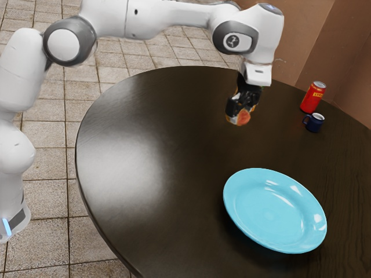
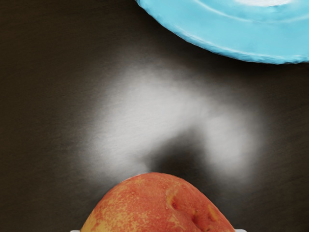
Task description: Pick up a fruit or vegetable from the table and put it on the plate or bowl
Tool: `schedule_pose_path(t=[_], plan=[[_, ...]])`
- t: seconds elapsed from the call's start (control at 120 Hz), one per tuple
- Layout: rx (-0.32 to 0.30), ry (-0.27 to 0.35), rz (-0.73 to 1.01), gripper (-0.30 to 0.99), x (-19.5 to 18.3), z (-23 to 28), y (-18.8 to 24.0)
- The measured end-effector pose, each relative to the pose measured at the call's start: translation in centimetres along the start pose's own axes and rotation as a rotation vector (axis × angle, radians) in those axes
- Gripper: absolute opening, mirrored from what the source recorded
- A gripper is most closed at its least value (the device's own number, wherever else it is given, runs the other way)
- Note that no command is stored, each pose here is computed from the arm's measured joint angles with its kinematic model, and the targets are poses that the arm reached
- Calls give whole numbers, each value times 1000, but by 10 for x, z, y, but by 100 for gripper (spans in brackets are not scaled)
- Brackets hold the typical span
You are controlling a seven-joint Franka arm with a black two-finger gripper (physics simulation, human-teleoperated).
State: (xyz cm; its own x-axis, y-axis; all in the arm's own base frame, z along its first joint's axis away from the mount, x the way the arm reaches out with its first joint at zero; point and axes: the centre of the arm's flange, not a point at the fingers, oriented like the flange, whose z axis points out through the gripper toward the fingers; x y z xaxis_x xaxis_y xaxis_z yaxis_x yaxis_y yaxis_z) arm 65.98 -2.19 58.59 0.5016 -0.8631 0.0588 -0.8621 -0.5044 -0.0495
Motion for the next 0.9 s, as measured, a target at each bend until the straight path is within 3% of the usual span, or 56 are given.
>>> schedule_pose_path(t=[0.175,0.342,0.65,0.9], plan=[[-95,20,189,29,84,8,99],[-123,78,281,28,129,2,136],[-113,170,360,24,197,17,142],[-40,195,325,23,205,36,115]])
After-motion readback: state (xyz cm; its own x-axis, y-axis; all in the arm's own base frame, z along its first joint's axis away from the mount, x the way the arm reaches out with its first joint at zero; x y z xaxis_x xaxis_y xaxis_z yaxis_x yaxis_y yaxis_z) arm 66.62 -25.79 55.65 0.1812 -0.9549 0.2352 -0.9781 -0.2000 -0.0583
